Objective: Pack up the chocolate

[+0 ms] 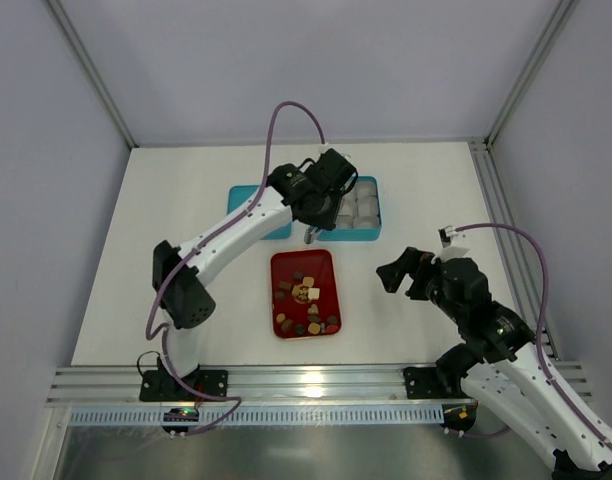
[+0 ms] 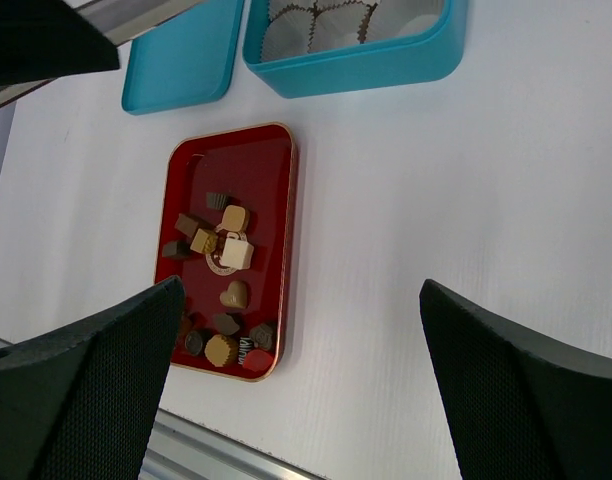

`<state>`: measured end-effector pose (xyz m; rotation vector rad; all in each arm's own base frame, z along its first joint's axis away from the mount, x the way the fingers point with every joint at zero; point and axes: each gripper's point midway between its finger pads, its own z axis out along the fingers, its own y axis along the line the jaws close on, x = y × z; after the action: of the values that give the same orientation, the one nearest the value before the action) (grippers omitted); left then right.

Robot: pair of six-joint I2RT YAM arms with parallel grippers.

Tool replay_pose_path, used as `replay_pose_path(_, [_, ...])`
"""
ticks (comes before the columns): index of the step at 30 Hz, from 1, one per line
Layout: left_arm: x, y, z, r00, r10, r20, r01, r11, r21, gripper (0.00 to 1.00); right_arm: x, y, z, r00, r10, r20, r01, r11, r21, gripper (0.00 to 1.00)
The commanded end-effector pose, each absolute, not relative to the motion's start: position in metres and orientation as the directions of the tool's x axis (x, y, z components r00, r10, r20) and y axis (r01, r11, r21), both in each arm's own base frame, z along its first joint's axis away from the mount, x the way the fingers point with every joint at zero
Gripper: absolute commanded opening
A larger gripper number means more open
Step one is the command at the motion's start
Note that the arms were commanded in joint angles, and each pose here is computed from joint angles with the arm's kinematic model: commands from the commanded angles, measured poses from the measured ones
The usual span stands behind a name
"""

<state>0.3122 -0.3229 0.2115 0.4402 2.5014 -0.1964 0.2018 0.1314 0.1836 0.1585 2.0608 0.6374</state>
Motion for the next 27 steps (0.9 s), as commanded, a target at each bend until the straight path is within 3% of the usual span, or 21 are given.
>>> replay_pose_path(1, [0.354,-0.334,0.232,-0.703,0.227,-0.674,0.342,0.939,-0.041,0.33,0.199,0.12,0.205,-0.508,0.342,-0.791,-0.137,0.874,0.466,1.0])
replay_pose_path(11, [0.418,-0.357,0.197,-0.698,0.196,-0.689,0.323,0.944,-0.06,0.33,0.185,0.107,0.219,-0.492,0.346,-0.799,-0.128,0.879,0.46,1.0])
replay_pose_path(27, [0.43,-0.373,0.167,-0.709,0.198,-0.677,0.342,0.936,-0.085,0.36,0.182,0.102,0.218,-0.489,0.341,-0.803,-0.121,0.885,0.45,1.0])
